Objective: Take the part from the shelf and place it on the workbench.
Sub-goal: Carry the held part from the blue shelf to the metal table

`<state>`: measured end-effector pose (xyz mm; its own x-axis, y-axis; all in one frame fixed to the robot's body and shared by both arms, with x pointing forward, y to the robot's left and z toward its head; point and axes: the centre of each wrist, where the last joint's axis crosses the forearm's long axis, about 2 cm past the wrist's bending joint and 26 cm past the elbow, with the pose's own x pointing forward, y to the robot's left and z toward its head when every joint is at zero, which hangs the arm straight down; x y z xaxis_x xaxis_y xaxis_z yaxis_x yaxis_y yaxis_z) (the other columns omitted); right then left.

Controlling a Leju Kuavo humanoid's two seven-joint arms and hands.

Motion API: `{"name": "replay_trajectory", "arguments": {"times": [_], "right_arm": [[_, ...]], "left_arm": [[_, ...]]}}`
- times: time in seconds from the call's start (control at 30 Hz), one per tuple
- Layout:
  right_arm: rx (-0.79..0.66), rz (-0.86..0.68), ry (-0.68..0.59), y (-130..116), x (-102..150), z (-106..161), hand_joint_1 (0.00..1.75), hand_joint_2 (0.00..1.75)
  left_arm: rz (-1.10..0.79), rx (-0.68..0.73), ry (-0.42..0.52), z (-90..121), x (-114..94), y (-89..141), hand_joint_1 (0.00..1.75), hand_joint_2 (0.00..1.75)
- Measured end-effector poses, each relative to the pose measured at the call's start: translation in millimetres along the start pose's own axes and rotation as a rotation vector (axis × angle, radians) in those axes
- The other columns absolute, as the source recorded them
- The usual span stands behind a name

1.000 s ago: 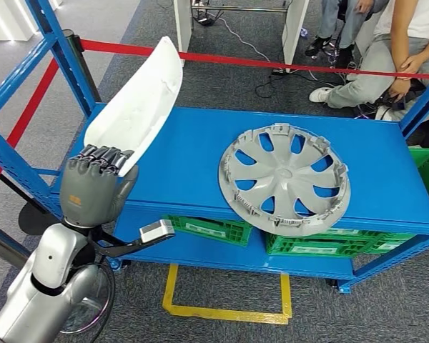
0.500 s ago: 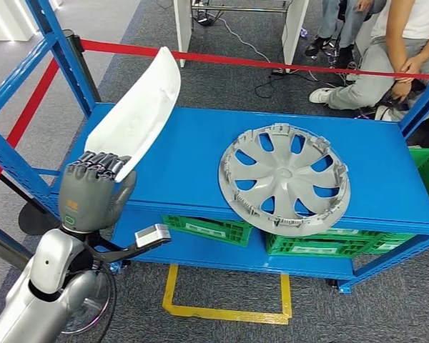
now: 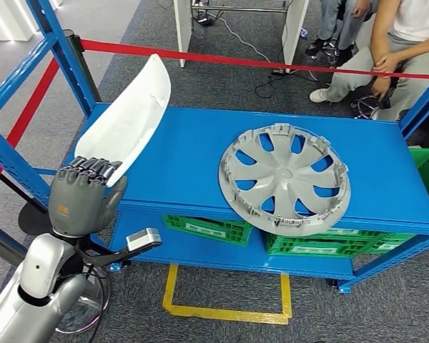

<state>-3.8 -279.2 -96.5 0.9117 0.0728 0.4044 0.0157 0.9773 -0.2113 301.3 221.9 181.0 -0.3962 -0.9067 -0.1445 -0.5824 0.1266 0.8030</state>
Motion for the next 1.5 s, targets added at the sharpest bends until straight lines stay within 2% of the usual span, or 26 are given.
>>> {"name": "replay_trajectory", "arguments": {"times": [1.5], "right_arm": [[0.037, -0.029, 0.003, 7.9, 3.0, -1.1, 0.0, 0.0]], "left_arm": [[-0.028, -0.052, 0.035, 5.1, -5.8, 1.5, 1.75, 1.75]]}}
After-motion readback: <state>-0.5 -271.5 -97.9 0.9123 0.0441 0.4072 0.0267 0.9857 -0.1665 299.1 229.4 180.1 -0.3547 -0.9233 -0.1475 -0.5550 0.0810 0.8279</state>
